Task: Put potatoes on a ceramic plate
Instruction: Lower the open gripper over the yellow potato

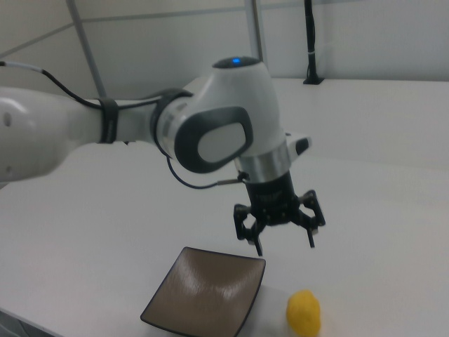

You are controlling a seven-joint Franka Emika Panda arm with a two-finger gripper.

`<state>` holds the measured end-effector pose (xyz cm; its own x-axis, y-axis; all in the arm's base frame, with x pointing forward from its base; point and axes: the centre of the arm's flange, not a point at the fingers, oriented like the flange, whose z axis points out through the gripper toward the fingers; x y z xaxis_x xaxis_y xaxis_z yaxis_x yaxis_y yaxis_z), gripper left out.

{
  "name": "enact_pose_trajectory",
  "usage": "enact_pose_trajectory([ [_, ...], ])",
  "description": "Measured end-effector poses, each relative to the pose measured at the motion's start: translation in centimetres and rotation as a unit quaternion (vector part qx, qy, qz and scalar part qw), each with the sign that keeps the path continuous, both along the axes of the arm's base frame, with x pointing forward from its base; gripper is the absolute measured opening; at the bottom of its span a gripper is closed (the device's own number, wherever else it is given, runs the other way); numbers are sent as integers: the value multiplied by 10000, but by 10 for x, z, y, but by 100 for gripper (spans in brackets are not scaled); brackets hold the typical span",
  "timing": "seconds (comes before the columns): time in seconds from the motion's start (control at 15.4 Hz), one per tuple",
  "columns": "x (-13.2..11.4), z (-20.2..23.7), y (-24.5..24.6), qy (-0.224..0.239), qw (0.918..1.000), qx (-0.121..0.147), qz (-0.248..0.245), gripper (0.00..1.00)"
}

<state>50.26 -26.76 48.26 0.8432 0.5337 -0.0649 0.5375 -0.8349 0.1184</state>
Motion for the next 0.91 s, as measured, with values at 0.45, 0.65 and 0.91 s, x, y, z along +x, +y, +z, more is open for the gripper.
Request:
enact_pose_trajectory([
  [0.45, 16, -63, -21, 290, 9990, -281, 179, 100],
  [0.65, 18, -89, -27, 373, 9983, -384, 210, 100],
  [0.91, 14, -109, -29, 543, 9978, -335, 200, 100],
])
